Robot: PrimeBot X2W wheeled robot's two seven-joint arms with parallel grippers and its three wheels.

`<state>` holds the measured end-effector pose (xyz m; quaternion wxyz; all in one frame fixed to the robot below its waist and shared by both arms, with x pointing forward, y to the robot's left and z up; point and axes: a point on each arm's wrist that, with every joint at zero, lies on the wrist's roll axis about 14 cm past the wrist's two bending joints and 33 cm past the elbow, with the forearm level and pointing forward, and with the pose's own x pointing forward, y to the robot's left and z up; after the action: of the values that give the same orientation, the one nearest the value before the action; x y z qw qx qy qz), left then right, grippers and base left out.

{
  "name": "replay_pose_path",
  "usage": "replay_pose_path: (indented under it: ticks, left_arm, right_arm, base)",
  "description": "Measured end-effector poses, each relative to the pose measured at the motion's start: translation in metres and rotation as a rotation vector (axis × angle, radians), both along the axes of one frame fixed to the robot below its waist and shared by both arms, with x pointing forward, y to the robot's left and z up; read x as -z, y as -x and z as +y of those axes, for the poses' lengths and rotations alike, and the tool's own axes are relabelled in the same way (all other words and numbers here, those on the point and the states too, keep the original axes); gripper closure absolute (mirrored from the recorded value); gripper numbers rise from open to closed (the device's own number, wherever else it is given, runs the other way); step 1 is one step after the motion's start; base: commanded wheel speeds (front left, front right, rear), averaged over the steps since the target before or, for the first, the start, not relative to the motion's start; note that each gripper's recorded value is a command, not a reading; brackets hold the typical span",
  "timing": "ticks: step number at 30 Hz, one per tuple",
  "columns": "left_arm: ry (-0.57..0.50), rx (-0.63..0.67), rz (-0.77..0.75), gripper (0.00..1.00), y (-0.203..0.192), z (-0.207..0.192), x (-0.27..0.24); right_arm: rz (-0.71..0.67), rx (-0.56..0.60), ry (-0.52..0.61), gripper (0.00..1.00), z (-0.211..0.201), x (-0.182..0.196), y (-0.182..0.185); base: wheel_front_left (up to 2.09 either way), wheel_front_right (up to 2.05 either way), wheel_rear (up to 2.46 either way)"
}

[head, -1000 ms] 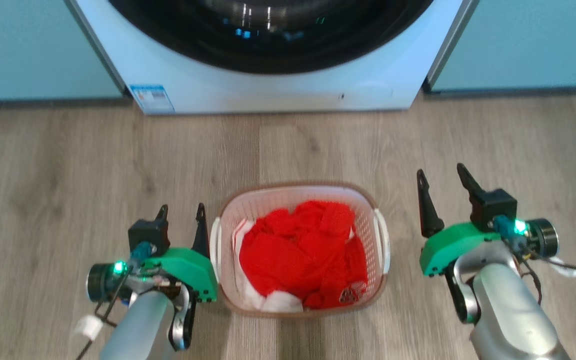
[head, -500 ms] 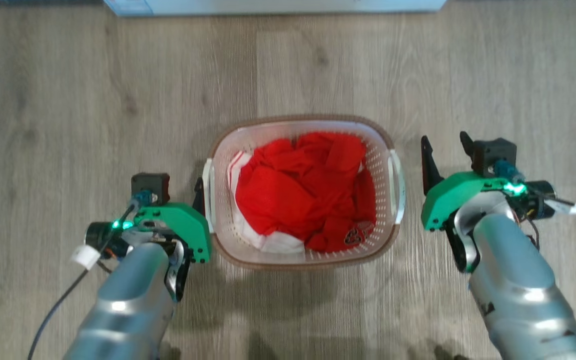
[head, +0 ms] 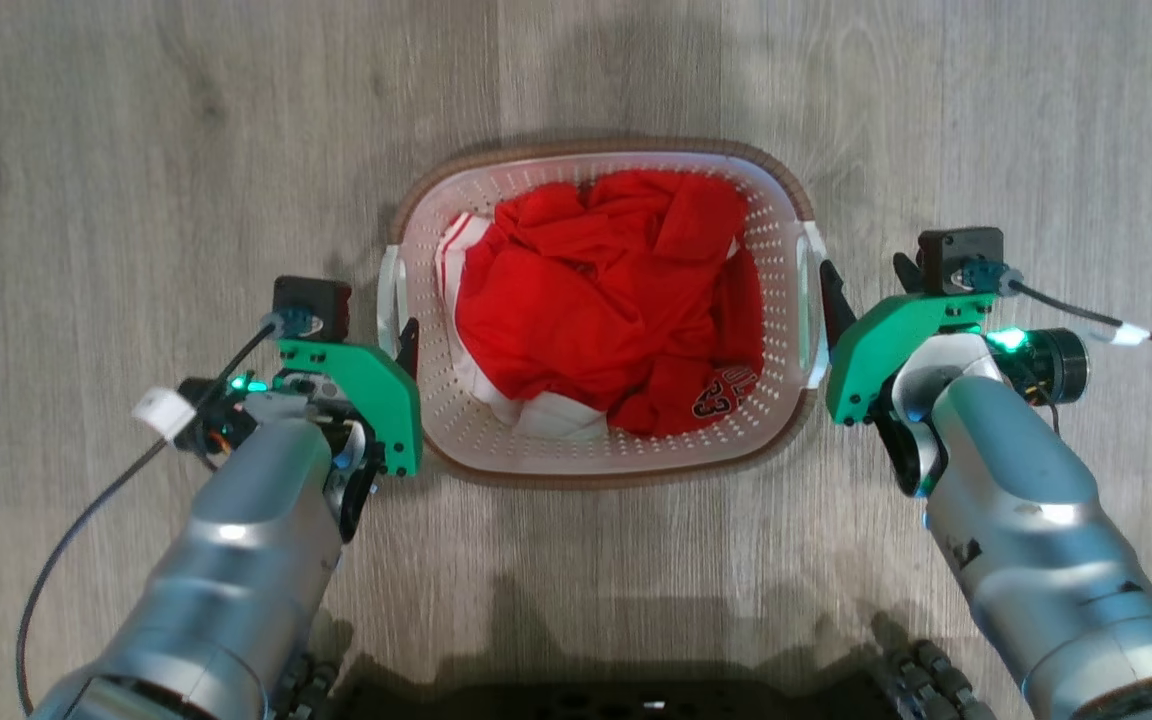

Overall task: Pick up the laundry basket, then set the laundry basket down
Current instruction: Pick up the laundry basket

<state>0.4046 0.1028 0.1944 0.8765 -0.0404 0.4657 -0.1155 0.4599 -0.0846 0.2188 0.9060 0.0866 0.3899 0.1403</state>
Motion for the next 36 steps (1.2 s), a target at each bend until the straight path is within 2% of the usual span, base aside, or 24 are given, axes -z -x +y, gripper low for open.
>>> replay_pose_path:
  ticks: [3, 10, 20, 26, 36]
  left_arm:
    - [0.004, 0.039, 0.054, 0.0, 0.005, -0.004, 0.01]
    - [0.032, 0.018, 0.144, 0.0, 0.009, -0.008, 0.027]
    - [0.017, 0.105, 0.244, 0.0, 0.018, -0.015, 0.046]
    - [0.037, 0.079, 0.301, 0.0, 0.019, -0.016, 0.056]
    - [0.023, 0.13, 0.342, 0.0, 0.023, -0.019, 0.067]
  right_arm:
    - [0.065, -0.002, 0.0, 0.0, 0.0, 0.014, 0.006]
    - [0.196, 0.008, -0.037, 0.0, 0.007, 0.037, 0.025]
    - [0.267, -0.016, -0.035, 0.0, 0.012, 0.057, 0.017]
    - [0.307, -0.008, -0.041, 0.0, 0.014, 0.071, 0.015]
    - [0.334, -0.027, -0.035, 0.0, 0.017, 0.086, 0.018]
  base:
    - [0.0, 0.0, 0.0]
    - [0.0, 0.0, 0.0]
    - [0.0, 0.0, 0.0]
    - [0.0, 0.0, 0.0]
    - [0.0, 0.0, 0.0]
